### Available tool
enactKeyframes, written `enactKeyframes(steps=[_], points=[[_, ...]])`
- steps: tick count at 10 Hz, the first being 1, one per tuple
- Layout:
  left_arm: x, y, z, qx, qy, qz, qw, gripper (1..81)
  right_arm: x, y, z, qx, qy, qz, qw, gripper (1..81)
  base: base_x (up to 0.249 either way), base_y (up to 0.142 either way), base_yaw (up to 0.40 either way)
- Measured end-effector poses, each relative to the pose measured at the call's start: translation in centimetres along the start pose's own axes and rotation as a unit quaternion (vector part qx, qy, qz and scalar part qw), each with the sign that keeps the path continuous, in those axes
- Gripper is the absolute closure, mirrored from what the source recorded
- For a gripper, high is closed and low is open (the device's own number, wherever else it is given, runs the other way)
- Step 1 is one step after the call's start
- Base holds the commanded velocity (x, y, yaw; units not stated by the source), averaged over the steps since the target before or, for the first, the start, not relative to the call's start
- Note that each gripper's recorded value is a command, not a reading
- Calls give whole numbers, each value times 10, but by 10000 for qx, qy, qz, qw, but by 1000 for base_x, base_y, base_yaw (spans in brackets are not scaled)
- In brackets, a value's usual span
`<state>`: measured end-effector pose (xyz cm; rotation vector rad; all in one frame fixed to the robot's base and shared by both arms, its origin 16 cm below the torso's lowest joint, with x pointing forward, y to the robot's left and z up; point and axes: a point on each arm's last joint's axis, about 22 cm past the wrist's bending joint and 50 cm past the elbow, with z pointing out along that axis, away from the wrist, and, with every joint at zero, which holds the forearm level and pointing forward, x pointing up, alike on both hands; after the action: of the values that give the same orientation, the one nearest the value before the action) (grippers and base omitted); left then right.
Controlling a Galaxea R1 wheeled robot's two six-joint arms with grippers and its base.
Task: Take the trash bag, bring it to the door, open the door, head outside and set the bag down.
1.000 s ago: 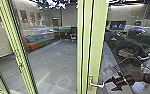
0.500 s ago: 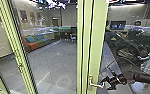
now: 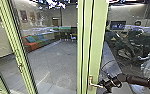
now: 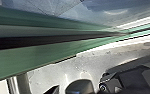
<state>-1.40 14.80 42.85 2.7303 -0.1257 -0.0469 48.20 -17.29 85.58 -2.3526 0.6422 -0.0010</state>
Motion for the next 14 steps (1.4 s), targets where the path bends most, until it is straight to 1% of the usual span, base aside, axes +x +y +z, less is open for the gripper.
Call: enactKeyframes(steps=[2,3,4,7,8,9,10,13,14], points=[[0,0,0,0,1,-4,10000,811,3,9,9,6,73,321,9995,10,0,0,0],[0,1,0,-5,1,-4,10000,811,4,11,12,38,131,430,9990,10,0,0,0],[0,2,1,-12,3,2,10000,811,5,13,14,85,190,484,9986,10,0,0,0],[0,2,0,-9,7,1,10000,811,7,22,24,220,362,427,9982,10,0,0,0],[0,2,0,-9,8,2,10000,811,7,28,30,222,422,359,9982,10,0,0,0],[0,2,1,-11,9,2,10000,811,3,43,37,51,404,423,9983,10,0,0,0],[0,2,1,-9,10,4,10000,811,4,48,44,52,445,429,9981,10,0,0,0],[0,4,1,-22,9,4,10000,811,4,54,55,-277,423,298,9983,10,0,0,0],[0,4,1,-20,13,5,10000,811,5,55,58,-353,422,277,9981,10,0,0,0]])
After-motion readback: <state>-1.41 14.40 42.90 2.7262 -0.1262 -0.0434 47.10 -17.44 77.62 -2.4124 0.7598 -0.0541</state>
